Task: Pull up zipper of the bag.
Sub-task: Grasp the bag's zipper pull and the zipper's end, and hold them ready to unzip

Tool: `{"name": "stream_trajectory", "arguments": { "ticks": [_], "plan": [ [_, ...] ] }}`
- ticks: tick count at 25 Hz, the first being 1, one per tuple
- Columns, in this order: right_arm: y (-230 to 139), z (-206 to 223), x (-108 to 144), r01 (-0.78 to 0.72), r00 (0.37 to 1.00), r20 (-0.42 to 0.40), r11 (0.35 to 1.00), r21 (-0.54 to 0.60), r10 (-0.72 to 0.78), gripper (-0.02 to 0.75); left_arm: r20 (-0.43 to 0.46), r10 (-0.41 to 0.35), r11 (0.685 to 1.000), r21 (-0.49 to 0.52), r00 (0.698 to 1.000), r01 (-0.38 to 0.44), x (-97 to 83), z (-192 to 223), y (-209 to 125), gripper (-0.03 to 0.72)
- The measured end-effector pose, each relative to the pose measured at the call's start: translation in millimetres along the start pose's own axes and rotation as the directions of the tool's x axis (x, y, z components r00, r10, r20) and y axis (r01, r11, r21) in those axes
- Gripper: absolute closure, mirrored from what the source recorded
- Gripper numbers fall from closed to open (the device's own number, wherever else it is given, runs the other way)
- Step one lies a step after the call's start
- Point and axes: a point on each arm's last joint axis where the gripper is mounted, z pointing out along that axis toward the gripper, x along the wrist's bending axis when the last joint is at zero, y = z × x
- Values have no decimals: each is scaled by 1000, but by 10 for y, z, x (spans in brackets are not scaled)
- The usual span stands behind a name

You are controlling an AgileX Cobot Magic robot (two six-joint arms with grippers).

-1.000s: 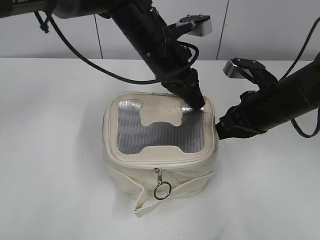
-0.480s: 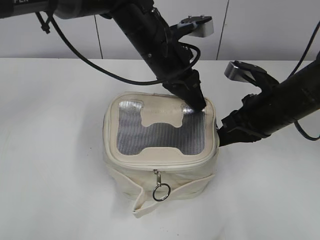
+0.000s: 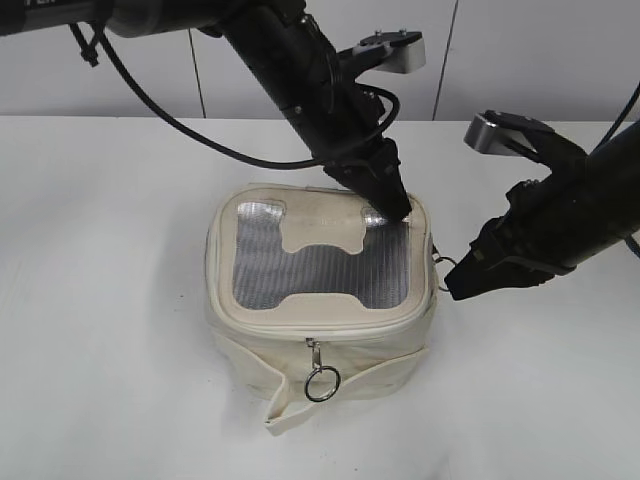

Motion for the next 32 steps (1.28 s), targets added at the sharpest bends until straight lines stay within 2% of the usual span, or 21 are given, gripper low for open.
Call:
{"name": "stream_trajectory", "arguments": {
  "ticks": [16, 32],
  "plan": [
    [-168, -285, 274, 70, 995, -73, 997, 25, -68, 733, 1, -16, 1000, 6, 1000, 16, -2, -1, -5, 580],
    [-326, -74, 914, 253, 954, -206, 951, 176, -216, 733, 17, -24, 1000, 18, 1000, 24, -22, -3, -14, 583]
  ]
}}
